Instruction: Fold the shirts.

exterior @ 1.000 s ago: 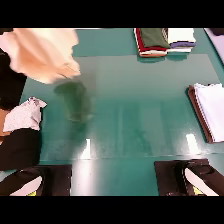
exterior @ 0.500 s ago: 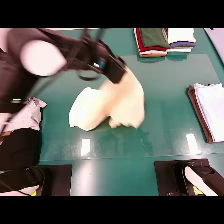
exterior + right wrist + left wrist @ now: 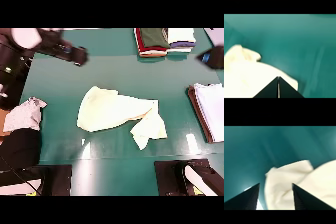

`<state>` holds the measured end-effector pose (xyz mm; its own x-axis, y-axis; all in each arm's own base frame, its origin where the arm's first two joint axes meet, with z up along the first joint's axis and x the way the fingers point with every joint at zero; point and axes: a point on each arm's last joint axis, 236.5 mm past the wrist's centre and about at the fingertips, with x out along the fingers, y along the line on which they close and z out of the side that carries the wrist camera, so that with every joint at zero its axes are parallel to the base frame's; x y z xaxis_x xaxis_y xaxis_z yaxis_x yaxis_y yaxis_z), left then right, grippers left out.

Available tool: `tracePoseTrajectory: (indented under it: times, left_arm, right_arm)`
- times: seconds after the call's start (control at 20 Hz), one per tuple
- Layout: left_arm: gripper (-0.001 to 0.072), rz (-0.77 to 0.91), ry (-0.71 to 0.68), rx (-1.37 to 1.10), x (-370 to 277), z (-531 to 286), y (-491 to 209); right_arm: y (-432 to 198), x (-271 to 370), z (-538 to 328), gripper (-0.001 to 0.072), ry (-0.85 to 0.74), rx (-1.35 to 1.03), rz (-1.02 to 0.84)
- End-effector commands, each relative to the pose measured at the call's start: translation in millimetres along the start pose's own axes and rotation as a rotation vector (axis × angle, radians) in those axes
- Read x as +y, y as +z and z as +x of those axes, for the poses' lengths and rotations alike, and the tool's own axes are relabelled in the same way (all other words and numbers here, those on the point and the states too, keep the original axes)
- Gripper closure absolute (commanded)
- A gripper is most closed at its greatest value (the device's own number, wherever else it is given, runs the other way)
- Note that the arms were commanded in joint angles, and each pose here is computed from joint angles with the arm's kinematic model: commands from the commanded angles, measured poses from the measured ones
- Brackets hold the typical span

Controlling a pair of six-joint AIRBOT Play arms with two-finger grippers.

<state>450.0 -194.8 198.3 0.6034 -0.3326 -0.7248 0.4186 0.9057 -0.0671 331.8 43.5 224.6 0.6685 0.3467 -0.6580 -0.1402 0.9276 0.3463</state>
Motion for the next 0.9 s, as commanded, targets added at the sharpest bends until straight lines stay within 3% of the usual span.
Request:
tracePoseTrajectory:
  times: [0.0, 0.1, 0.15, 0.4, 0.55, 0.6, 0.8, 0.85]
  left_arm:
    - [0.0220, -0.207, 0.071, 0.107, 86, 4, -41]
    - [0.0221, -0.258, 0.096, 0.167, 108, 15, -68]
    - [0.0221, -0.275, 0.101, 0.199, 113, 21, -82]
    - [0.0220, -0.296, 0.069, 0.287, 108, 55, -129]
    - [0.0220, -0.301, 0.068, 0.306, 108, 60, -139]
    - [0.0220, -0.301, 0.069, 0.304, 108, 61, -139]
    - [0.0220, -0.301, 0.069, 0.302, 108, 61, -138]
    - [0.0220, -0.301, 0.069, 0.302, 108, 61, -139]
  right_arm:
    - [-99, -59, 38, 0.0678, -0.038, 0.278, 0.192]
    - [-158, -89, 54, 0.0230, -0.055, 0.391, 0.344]
    - [-186, -98, 61, 0.0204, -0.057, 0.436, 0.408]
    - [-274, -92, 94, 0.0205, -0.036, 0.571, 0.502]
    - [-287, -78, 107, 0.0225, -0.021, 0.601, 0.431]
    - [-287, -73, 110, 0.0278, -0.015, 0.603, 0.398]
    - [-287, -63, 119, 0.0282, -0.017, 0.600, 0.346]
    - [-287, -61, 120, 0.0312, -0.015, 0.601, 0.335]
